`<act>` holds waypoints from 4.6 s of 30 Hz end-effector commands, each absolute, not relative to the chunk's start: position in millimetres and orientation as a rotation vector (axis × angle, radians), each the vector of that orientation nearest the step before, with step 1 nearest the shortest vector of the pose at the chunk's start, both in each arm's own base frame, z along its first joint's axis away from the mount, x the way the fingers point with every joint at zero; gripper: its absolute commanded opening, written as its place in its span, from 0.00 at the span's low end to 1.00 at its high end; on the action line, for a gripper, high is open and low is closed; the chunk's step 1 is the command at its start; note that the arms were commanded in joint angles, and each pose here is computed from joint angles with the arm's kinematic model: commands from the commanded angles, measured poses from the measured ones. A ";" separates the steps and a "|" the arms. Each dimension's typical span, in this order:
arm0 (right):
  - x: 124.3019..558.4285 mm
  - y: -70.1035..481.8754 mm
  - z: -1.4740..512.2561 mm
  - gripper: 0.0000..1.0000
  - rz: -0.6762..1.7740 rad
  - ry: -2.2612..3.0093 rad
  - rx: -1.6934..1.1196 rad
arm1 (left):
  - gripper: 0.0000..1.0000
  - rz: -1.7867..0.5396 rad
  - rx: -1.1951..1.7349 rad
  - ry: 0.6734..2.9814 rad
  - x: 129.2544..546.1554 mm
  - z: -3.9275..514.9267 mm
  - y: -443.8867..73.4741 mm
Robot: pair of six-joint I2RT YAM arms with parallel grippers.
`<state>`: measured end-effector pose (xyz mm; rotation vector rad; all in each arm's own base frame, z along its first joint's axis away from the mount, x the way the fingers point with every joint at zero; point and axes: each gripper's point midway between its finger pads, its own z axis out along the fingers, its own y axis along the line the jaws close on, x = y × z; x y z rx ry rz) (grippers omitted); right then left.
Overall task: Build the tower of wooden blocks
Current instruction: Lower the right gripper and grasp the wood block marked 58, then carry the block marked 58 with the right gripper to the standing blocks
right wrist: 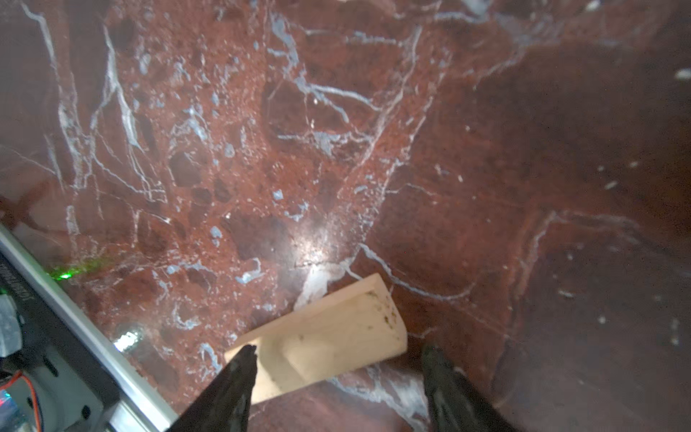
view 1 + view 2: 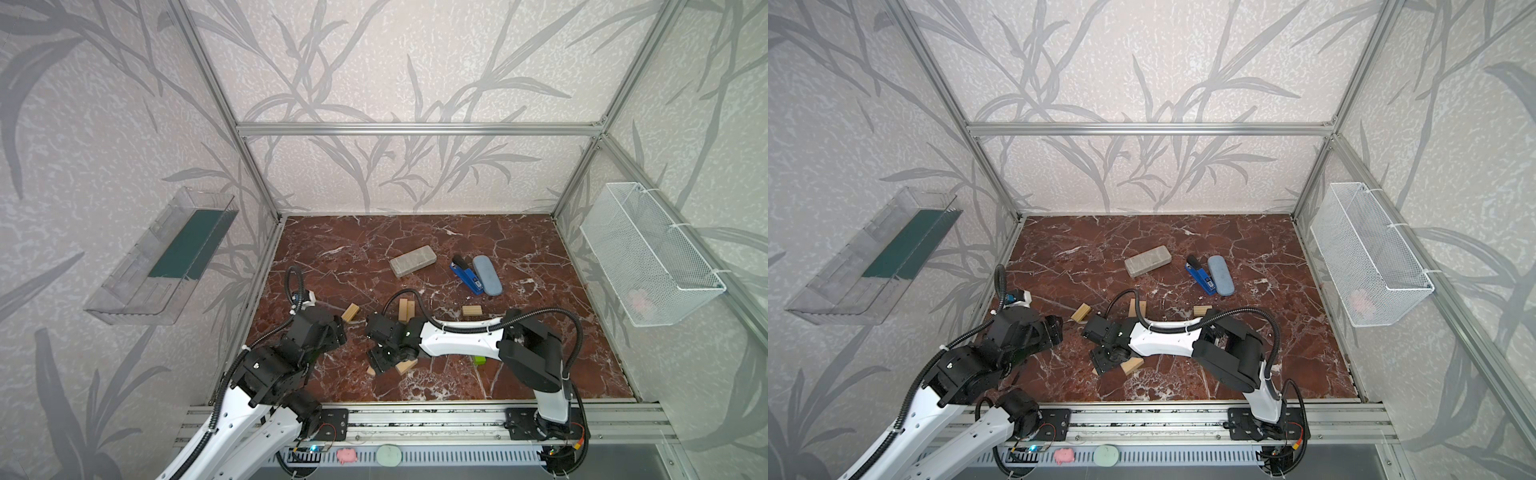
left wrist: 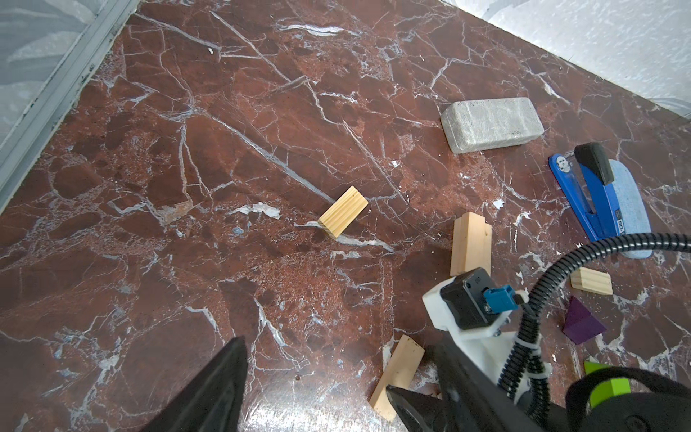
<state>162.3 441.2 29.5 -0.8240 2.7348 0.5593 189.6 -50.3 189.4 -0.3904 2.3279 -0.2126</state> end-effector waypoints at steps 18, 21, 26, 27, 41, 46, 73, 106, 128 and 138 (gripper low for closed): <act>155.5 459.4 16.7 0.54 0.270 2.714 -1.037 | 0.81 -0.164 -0.502 2.250 178.1 209.3 -24.7; 153.5 454.8 18.4 0.52 0.183 2.700 -1.069 | 0.81 -0.164 -0.511 2.244 176.8 210.7 -22.9; 149.0 449.7 16.0 0.52 0.129 2.718 -1.090 | 0.81 -0.161 -0.509 2.244 176.3 210.8 -22.2; 148.7 449.5 15.9 0.51 0.128 2.718 -1.091 | 0.82 -0.159 -0.511 2.245 176.0 210.5 -21.9; 166.4 448.1 13.2 0.28 0.063 2.709 -1.088 | 0.84 -0.161 -0.513 2.253 175.7 208.6 -22.7; 188.3 443.0 16.6 0.26 0.048 2.698 -1.061 | 0.84 -0.162 -0.514 2.254 176.1 207.9 -23.2; 194.2 417.5 24.3 0.31 0.127 2.785 -1.008 | 0.85 -0.165 -0.509 2.269 180.3 204.4 -28.1; 271.5 341.2 103.0 0.23 0.321 2.740 -0.421 | 0.84 -0.403 -0.264 2.375 210.1 181.6 -97.2; 310.5 331.8 57.1 0.20 0.324 2.774 -0.073 | 0.84 -0.441 -0.223 2.443 234.2 139.0 -126.5; 312.4 332.3 41.6 0.19 0.336 2.799 -0.041 | 0.84 -0.418 -0.236 2.458 236.0 130.2 -125.5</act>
